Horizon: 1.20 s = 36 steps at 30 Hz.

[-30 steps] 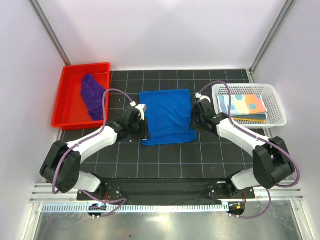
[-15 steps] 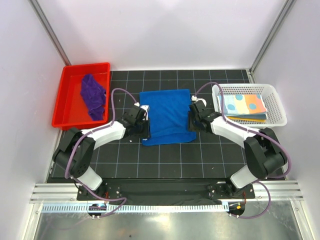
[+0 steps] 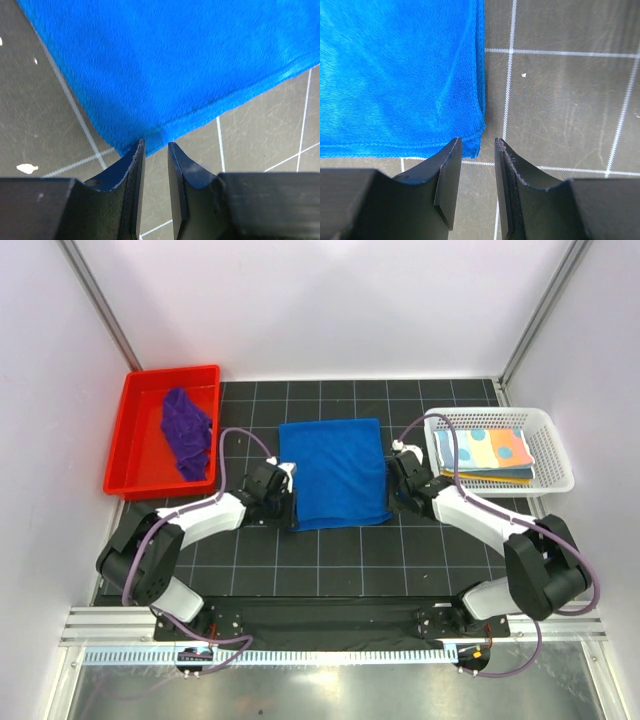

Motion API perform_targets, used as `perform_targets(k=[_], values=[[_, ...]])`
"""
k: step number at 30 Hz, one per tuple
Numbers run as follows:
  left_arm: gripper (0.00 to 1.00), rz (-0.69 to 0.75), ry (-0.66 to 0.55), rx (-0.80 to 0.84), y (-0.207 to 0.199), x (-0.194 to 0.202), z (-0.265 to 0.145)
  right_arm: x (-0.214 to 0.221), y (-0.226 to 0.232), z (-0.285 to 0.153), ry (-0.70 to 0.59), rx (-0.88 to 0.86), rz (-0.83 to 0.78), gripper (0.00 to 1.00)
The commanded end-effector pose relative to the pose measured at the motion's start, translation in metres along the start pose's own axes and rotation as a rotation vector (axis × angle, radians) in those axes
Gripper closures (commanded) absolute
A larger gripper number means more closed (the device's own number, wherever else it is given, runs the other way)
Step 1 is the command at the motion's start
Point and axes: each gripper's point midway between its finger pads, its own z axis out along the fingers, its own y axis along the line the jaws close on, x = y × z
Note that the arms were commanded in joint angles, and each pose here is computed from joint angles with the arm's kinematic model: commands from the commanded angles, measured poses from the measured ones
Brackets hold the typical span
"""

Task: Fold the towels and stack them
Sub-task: Fold the towel

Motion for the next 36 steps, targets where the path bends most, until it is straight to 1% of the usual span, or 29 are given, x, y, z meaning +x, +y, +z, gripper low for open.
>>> perform_targets(k=[1,4,6,9,12,15,18,23,26,28,30,32,33,34,36], values=[[0.72,0.036,-0.051,0.042,-0.01,-0.009,-0.012,-0.016,-0.003,-0.015,-0.07,0.012,0.001,0.61],[0.72,0.029,-0.092,0.058,-0.017,-0.02,-0.021,-0.025,0.002,-0.022,-0.092,-0.013,0.011,0.6],[0.72,0.025,-0.147,0.068,-0.024,-0.038,-0.031,-0.031,0.007,-0.021,-0.094,-0.023,0.014,0.6],[0.71,0.013,-0.207,0.074,-0.034,-0.063,-0.042,-0.031,0.011,-0.012,-0.072,-0.027,0.01,0.6],[0.71,0.009,-0.232,0.064,-0.037,-0.077,-0.041,-0.025,0.015,-0.001,-0.043,-0.031,0.006,0.61],[0.72,0.019,-0.201,0.053,-0.037,-0.08,-0.027,-0.009,0.01,0.011,-0.003,-0.013,0.001,0.61],[0.73,0.031,-0.157,0.014,-0.026,-0.071,-0.01,0.008,0.003,0.017,0.021,0.005,-0.002,0.6],[0.76,0.038,-0.033,-0.035,-0.007,-0.04,0.023,0.022,-0.003,0.022,0.047,0.022,-0.002,0.59],[0.77,0.031,-0.019,-0.077,0.005,-0.029,0.026,0.025,-0.003,0.024,0.052,0.018,0.0,0.6],[0.77,0.034,-0.012,-0.1,0.01,-0.026,0.024,0.027,-0.002,0.025,0.058,0.016,-0.003,0.64],[0.77,0.037,0.0,-0.136,0.017,-0.023,0.024,0.029,-0.001,0.025,0.07,0.009,0.0,0.69],[0.79,0.035,0.027,-0.157,0.021,-0.017,0.025,0.031,0.0,0.024,0.077,0.003,0.0,0.78],[0.79,0.034,0.036,-0.161,0.023,-0.013,0.025,0.032,-0.001,0.023,0.08,0.005,-0.001,0.8],[0.79,0.034,0.042,-0.163,0.024,-0.011,0.026,0.032,-0.001,0.022,0.084,0.005,0.0,0.86],[0.8,0.031,0.039,-0.214,0.034,-0.01,0.024,0.034,-0.001,0.018,0.088,-0.005,0.001,0.89]])
